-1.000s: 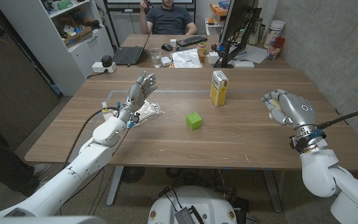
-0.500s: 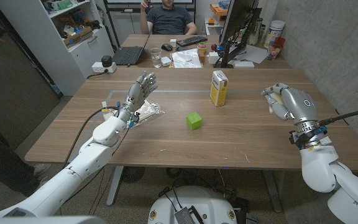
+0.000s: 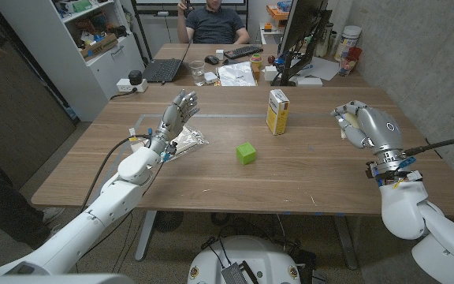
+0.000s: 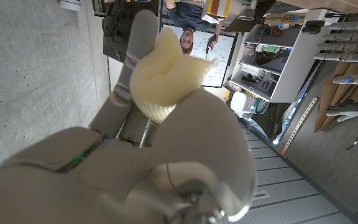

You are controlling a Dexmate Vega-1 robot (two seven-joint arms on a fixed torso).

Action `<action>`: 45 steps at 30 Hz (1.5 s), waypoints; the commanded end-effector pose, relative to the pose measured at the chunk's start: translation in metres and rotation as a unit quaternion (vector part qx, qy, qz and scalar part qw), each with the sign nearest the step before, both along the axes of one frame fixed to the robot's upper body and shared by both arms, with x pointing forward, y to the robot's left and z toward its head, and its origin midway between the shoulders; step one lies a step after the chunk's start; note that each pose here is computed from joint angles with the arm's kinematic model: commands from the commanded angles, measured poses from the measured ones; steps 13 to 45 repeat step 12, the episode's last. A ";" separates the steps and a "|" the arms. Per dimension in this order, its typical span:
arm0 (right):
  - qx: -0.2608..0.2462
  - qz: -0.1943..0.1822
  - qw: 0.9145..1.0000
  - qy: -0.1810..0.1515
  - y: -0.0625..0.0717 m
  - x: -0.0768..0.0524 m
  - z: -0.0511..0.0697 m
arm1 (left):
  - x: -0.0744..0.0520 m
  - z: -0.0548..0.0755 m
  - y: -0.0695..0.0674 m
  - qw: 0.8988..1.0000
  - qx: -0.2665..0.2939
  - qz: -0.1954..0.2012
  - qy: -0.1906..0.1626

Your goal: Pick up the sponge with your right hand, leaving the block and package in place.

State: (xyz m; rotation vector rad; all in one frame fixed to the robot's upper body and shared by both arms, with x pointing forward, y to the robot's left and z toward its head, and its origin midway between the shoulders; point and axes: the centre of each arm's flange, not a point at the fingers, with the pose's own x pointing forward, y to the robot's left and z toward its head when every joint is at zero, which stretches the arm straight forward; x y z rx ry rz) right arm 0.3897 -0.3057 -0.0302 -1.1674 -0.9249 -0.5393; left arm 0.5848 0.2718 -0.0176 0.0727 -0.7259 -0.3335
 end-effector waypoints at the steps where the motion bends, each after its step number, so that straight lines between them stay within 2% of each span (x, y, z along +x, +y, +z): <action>1: -0.003 0.010 1.000 -0.012 -0.002 0.004 0.004 | 0.003 0.001 0.001 1.000 -0.003 0.000 0.000; 45: -0.004 0.020 1.000 -0.017 -0.005 0.007 0.004 | 0.006 0.000 -0.001 1.000 -0.006 -0.001 0.002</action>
